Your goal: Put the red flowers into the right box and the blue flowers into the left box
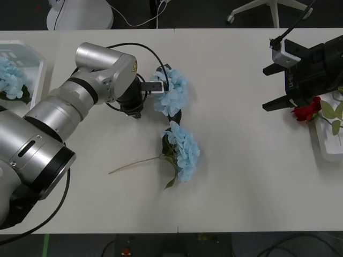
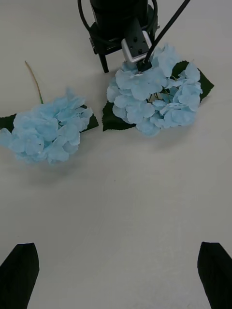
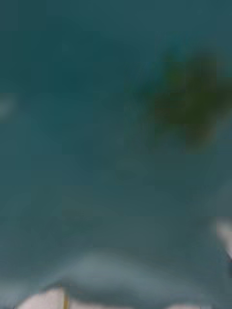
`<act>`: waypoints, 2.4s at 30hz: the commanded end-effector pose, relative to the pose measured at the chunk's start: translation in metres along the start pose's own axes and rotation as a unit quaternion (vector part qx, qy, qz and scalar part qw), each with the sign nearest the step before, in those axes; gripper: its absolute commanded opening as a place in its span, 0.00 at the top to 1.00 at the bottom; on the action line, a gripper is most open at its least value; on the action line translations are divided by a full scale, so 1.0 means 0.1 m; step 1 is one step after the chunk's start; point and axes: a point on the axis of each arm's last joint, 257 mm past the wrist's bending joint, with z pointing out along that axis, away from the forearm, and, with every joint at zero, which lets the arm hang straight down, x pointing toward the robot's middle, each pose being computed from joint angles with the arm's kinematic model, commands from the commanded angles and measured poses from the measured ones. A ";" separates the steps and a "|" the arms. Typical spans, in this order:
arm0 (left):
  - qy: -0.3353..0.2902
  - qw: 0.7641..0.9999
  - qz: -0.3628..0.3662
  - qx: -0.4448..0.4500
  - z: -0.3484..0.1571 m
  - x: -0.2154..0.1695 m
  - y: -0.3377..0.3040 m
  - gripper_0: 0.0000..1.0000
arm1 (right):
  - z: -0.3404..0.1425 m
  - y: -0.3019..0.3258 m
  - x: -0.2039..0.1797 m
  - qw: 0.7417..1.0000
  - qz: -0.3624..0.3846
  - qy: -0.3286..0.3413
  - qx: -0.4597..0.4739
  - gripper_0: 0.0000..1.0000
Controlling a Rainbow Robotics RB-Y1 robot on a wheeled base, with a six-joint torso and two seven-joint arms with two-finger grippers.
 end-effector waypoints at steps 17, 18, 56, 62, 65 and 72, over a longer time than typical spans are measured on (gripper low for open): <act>0.027 1.000 -0.014 -0.001 0.00 -0.11 -0.03 1.00 | -0.19 -0.12 -0.11 0.999 -0.039 0.008 0.017 0.05; 0.026 1.000 -0.015 -0.001 0.00 -0.11 -0.03 1.00 | -0.19 -0.12 -0.11 0.999 -0.039 0.008 0.017 0.05; -0.078 0.921 -0.378 -0.055 -1.87 0.69 0.97 1.00 | -0.19 -0.12 -0.11 0.999 -0.039 0.008 0.017 0.05; -0.081 0.859 -0.491 -0.119 -2.24 1.68 1.06 1.00 | -0.19 -0.12 -0.11 0.999 -0.039 0.008 0.017 0.05; -0.058 0.835 -0.525 -0.153 -2.45 2.33 1.09 1.00 | -0.19 -0.12 -0.11 0.999 -0.039 0.008 0.017 0.05; 0.007 0.786 -0.567 -0.248 -2.79 3.63 1.02 1.00 | -0.19 -0.12 -0.11 0.999 -0.039 0.008 0.017 0.05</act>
